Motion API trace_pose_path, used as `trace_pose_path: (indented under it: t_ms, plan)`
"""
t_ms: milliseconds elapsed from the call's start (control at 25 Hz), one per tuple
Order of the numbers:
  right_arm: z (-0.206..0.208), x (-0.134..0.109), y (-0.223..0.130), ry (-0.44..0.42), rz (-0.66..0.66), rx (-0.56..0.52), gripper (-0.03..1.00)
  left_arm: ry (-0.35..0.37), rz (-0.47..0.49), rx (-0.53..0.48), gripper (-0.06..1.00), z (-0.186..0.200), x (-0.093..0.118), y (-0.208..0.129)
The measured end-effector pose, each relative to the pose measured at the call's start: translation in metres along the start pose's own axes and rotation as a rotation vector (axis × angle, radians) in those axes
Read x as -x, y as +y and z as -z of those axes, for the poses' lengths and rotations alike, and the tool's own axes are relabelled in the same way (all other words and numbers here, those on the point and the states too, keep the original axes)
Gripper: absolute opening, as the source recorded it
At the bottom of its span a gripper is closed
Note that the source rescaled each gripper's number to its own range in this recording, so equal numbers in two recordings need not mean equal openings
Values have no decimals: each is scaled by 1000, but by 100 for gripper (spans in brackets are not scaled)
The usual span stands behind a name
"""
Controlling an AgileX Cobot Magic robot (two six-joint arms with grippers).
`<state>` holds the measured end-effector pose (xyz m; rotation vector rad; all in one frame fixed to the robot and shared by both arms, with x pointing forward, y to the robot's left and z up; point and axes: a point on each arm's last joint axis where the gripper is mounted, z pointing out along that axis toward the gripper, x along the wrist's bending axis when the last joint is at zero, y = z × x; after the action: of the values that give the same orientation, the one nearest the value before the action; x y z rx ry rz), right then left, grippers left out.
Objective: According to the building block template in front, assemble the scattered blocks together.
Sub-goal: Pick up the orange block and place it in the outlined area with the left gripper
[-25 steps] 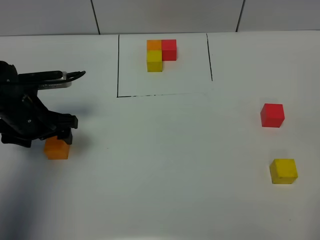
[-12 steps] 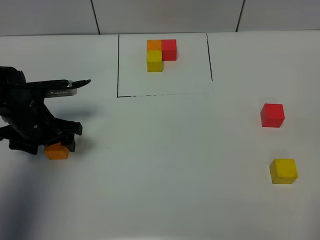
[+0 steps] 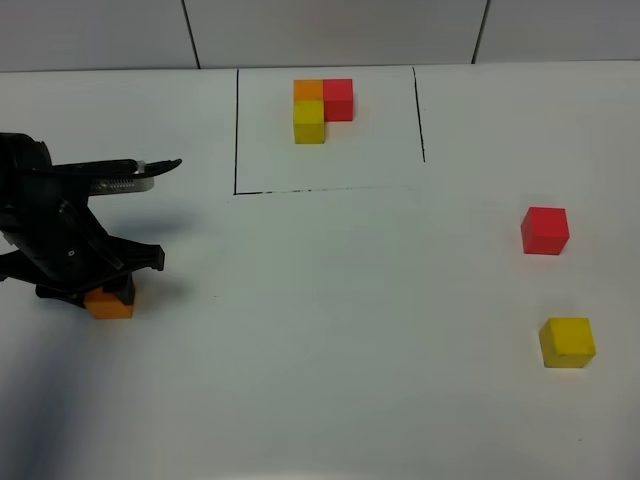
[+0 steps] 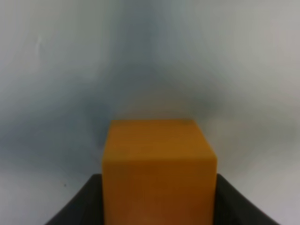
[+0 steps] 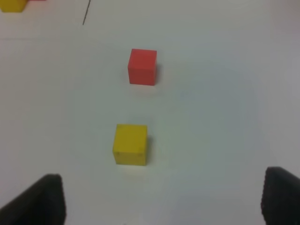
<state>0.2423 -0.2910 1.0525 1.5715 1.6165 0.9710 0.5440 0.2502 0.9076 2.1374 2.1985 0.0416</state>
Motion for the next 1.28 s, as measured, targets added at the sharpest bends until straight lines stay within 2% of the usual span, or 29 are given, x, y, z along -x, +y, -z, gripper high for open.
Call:
trace_pose_path:
  t_ms: [120, 280, 400, 520, 720, 920, 1040, 1280]
  plan:
    - [0, 0, 0, 0, 0, 0, 78, 0, -65, -3, 1, 1, 0, 1]
    - [0, 0, 0, 0, 0, 0, 78, 0, -216, -16, 1, 9, 2, 7]
    - [0, 0, 0, 0, 0, 0, 78, -4, -348, -22, 1, 20, 5, 15]
    - [0, 0, 0, 0, 0, 0, 78, -7, -528, -6, 1, 32, 18, 24]
    - [0, 0, 0, 0, 0, 0, 78, -10, -797, 45, 1, 50, 55, 38]
    - [0, 0, 0, 0, -4, 0, 78, -6, -1020, -26, 1, 49, 98, 50]
    - [0, 0, 0, 0, -7, 0, 78, 2, -1149, -65, 1, 42, 127, 56]
    - [0, 0, 0, 0, -9, 0, 78, 8, -1361, -13, 1, 37, 179, 69]
